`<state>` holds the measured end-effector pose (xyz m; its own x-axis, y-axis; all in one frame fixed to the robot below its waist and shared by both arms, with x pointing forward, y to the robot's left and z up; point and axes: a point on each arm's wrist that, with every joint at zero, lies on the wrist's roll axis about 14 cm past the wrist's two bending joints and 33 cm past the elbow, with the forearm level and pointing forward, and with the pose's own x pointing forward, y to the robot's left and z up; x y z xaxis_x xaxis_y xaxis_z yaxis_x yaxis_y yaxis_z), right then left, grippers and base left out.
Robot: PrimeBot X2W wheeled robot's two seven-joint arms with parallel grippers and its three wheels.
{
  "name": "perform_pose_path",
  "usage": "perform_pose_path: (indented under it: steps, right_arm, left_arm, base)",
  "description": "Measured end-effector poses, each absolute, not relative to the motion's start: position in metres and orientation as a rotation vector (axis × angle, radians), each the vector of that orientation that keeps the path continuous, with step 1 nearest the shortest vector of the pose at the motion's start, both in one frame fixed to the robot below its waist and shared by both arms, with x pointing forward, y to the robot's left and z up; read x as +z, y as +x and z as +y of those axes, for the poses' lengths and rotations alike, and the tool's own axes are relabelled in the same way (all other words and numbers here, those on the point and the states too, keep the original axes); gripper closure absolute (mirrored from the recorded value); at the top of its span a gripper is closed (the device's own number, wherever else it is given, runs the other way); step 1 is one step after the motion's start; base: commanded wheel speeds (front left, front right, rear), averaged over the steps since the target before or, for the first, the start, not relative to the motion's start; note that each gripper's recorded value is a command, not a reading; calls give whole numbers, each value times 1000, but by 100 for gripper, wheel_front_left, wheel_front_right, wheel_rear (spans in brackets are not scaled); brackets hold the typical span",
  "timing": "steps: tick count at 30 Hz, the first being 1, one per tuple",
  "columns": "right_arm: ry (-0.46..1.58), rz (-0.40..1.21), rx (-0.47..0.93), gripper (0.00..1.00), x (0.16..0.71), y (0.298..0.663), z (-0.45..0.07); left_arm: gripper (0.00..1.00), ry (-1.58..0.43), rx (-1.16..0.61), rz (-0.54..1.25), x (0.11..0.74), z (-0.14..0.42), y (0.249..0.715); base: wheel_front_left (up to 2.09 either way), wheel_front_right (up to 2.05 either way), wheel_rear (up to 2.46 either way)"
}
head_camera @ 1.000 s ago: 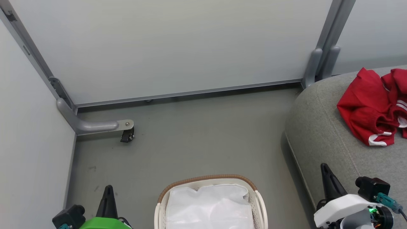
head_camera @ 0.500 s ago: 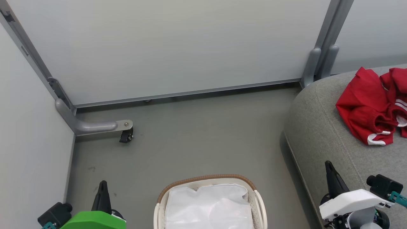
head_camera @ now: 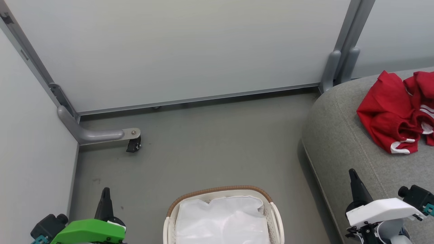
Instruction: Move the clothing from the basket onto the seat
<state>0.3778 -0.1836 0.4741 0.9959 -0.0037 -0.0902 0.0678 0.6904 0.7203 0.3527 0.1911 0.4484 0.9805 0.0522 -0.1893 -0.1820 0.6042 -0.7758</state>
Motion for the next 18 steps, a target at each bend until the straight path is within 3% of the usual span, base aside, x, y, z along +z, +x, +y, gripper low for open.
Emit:
perform_pose_path:
  steps: [18]
  right_arm:
    - [1028, 69, -51, 100, 481, 382, -189]
  left_arm:
    - [100, -1104, 127, 126, 460, 194, 362]
  base:
    - [0, 0, 0]
